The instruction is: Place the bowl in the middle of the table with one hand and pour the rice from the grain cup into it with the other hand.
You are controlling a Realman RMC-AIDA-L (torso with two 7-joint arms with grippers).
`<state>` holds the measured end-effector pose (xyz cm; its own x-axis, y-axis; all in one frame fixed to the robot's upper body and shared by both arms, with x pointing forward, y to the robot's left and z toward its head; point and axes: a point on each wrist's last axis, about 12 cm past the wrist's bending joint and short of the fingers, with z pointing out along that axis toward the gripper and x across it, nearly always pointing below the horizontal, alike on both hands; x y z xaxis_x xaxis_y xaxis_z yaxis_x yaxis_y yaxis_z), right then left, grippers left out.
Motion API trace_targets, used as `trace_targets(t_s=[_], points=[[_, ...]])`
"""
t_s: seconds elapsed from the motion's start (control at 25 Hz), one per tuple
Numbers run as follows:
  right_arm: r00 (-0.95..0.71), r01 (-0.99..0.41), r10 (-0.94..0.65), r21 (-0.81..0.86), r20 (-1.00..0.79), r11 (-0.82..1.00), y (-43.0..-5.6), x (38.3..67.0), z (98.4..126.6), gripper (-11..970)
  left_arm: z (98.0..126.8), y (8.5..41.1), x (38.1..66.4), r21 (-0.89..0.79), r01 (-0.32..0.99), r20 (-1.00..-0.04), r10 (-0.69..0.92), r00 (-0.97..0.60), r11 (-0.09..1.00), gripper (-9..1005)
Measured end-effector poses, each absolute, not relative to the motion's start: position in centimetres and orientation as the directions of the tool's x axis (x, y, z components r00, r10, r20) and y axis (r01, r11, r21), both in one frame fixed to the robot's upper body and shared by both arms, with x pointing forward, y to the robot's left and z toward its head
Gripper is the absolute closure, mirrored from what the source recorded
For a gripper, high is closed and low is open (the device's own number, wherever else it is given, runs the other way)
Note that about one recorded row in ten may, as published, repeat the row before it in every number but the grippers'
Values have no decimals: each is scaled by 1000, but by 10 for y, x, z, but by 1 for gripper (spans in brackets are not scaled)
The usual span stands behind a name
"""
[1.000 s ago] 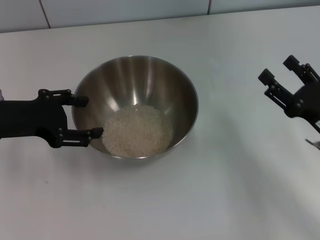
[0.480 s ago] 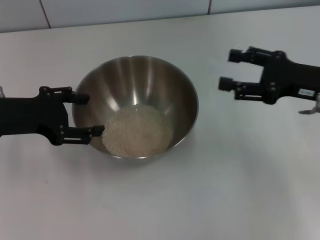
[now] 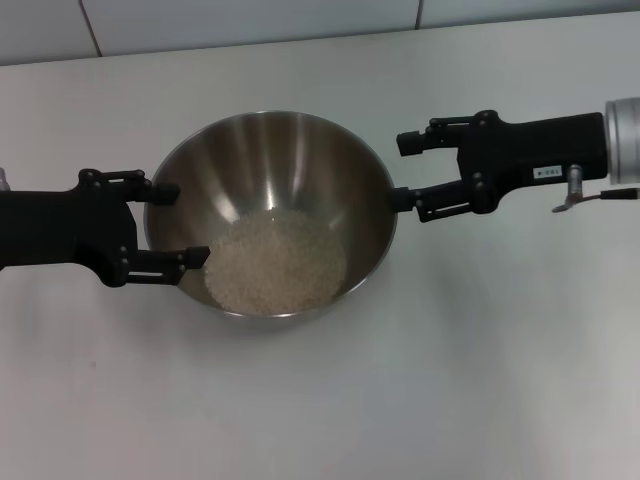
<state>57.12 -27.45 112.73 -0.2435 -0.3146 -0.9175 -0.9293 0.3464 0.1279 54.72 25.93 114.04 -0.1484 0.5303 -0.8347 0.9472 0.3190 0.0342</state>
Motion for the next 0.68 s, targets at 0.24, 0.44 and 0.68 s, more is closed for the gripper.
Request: trace_targets(t_s=[0.24, 0.44, 0.68], points=[[-228, -938, -344, 111, -911, 328, -266, 576, 1132, 142, 1141, 259, 547, 33, 947, -835, 530, -149, 319, 185], [-229, -940, -354, 110, -907, 324, -265, 576, 1132, 143, 1140, 260, 547, 31, 947, -835, 530, -151, 319, 184], [-228, -939, -352, 109, -908, 327, -266, 575, 1132, 143, 1140, 261, 546, 28, 946, -835, 528, -156, 324, 184]])
